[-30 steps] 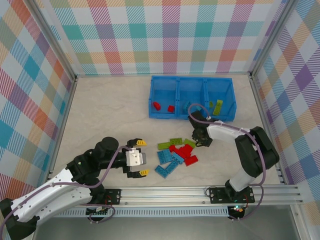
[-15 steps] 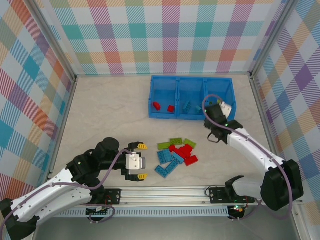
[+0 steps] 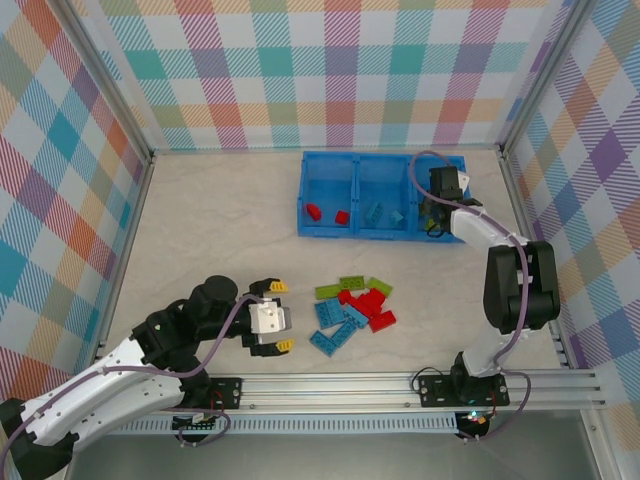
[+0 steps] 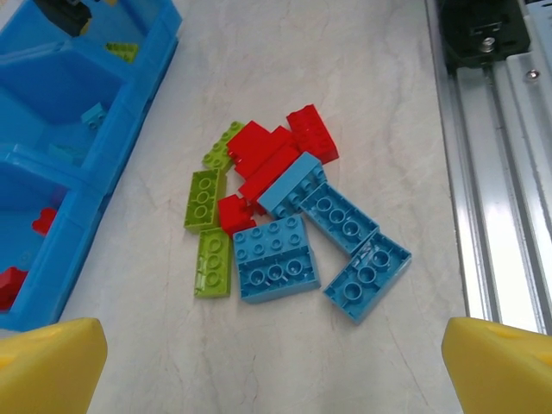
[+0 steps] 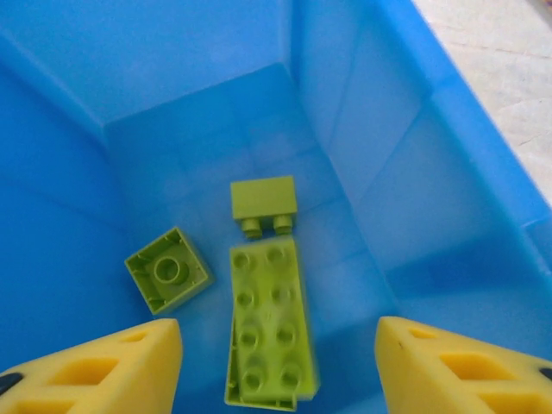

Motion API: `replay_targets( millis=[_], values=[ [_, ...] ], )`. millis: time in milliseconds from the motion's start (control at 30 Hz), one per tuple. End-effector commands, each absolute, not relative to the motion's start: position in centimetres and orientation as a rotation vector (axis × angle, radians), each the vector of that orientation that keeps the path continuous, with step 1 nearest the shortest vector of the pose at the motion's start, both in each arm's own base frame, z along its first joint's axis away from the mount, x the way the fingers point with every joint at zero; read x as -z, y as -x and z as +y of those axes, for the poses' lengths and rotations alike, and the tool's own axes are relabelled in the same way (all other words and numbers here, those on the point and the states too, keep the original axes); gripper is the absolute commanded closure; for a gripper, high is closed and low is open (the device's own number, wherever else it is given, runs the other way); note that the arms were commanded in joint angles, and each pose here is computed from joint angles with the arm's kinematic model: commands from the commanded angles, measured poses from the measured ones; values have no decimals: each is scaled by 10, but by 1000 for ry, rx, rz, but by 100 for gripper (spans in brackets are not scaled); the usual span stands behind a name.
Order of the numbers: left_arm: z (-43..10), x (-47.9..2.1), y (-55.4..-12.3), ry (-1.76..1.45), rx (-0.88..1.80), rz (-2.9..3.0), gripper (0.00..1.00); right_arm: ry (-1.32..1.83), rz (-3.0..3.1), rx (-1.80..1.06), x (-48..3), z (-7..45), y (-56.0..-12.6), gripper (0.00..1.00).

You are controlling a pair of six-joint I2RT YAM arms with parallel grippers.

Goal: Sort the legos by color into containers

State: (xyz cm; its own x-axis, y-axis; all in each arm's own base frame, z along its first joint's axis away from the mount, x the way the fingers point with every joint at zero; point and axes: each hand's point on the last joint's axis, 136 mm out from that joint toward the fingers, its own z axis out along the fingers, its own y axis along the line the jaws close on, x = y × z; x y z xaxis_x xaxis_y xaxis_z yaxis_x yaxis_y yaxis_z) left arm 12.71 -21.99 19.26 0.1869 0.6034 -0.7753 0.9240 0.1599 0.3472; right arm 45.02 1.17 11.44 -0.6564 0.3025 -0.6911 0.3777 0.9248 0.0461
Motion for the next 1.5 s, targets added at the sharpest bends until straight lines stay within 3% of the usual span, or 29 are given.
replay_targets(
  millis=[0,133,300,533,700,833,933,1133,1467],
  values=[
    [-219,-194,-139,-1476,406,1550,0,-468,2264,42,-150,21,-450,36],
    [-220,-192,-147,-1439,393,1592,0,-436,2283,-114,-173,37,-417,31],
    [-217,-200,-172,-1239,364,1728,0,-222,2271,-643,-199,103,-353,25],
    [-199,-233,-221,-533,362,2173,0,-23,2460,-948,-192,161,-255,25],
    [-225,-184,-218,-23,637,2448,5,189,2614,-1025,-179,197,-198,24],
    [-245,-137,-204,231,692,2569,9,202,2722,-989,-158,202,-181,24],
    [-260,-119,-195,226,659,2613,15,203,2748,-950,-150,198,-178,23],
    [-266,-82,-190,251,527,2714,54,197,2698,-940,-160,197,-185,22],
    [-274,-54,-194,250,489,2739,62,179,2707,-922,-156,195,-185,21]
  ],
)
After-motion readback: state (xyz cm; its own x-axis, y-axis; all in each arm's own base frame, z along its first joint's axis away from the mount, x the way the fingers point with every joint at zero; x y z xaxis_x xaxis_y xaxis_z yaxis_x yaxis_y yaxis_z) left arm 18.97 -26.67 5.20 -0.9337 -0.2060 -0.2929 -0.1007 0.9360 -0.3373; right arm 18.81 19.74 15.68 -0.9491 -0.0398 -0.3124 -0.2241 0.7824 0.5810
